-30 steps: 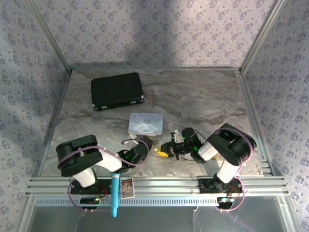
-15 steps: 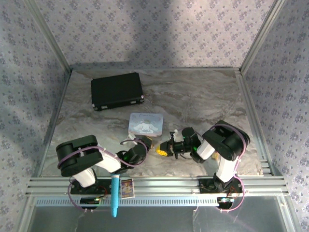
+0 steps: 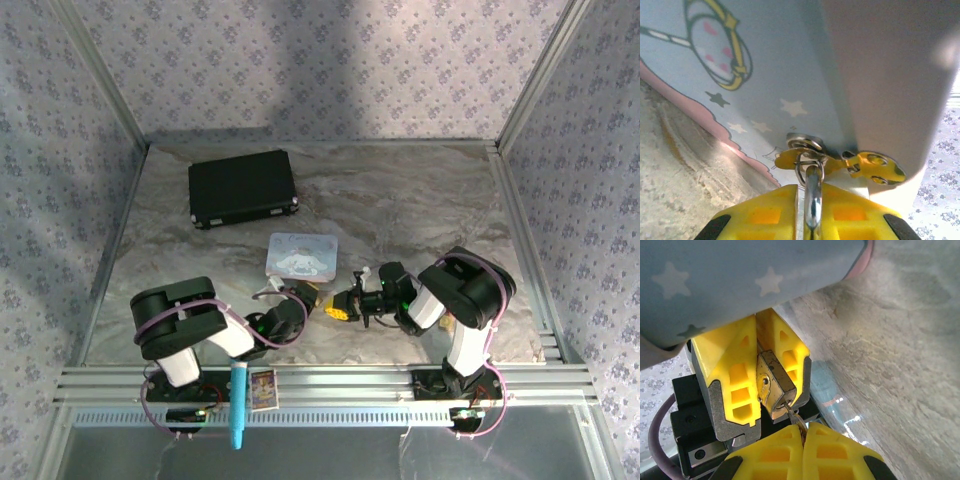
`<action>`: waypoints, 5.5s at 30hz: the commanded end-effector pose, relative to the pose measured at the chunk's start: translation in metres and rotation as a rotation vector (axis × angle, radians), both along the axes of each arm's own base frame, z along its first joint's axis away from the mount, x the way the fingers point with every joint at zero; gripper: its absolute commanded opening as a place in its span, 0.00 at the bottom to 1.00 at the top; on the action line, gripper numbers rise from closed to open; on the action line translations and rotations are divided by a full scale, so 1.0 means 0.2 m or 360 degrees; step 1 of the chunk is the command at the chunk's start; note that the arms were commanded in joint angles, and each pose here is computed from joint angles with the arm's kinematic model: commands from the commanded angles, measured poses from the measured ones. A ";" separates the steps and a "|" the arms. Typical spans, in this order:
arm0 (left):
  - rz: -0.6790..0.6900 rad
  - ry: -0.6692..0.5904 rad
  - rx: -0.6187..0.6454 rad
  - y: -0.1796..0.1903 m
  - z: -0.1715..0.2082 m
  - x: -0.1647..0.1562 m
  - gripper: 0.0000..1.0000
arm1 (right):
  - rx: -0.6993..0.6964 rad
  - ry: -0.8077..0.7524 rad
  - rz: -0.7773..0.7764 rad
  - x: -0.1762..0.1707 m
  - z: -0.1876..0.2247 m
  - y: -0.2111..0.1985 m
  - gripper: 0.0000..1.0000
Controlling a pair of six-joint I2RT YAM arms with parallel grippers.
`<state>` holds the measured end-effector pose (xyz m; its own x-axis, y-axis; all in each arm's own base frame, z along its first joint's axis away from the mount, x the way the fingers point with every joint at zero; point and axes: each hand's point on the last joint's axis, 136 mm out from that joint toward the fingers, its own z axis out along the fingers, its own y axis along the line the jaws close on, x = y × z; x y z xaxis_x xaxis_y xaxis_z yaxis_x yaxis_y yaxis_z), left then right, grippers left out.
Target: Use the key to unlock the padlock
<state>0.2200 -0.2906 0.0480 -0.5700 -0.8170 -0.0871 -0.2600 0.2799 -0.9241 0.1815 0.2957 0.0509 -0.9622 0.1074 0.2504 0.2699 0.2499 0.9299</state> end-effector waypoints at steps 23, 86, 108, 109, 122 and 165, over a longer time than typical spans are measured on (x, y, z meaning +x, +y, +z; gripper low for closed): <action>-0.0277 -0.0010 -0.0157 -0.21 0.10 -0.11 0.00 | -0.0032 -0.0133 -0.0199 0.19 0.02 -0.08 0.00; -0.0231 0.0096 0.0071 -0.18 0.04 -0.15 0.00 | -0.0891 -0.0518 -0.0189 0.07 -0.04 -0.38 0.15; -0.0259 0.0170 0.0066 -0.22 0.06 -0.12 0.00 | -0.0896 -0.0803 0.0164 -0.05 0.01 -0.07 0.01; -0.0264 0.0168 0.0062 -0.23 0.06 -0.13 0.00 | -0.0894 -0.0804 0.0165 -0.05 0.02 -0.07 0.01; -0.0237 0.0198 0.0054 -0.20 0.04 -0.10 0.00 | -0.0793 -0.0684 0.0069 -0.10 -0.02 -0.12 0.09; -0.0278 0.0121 -0.0153 -0.28 0.16 -0.10 0.00 | -0.0432 -0.0709 -0.0199 0.04 0.15 -0.07 0.23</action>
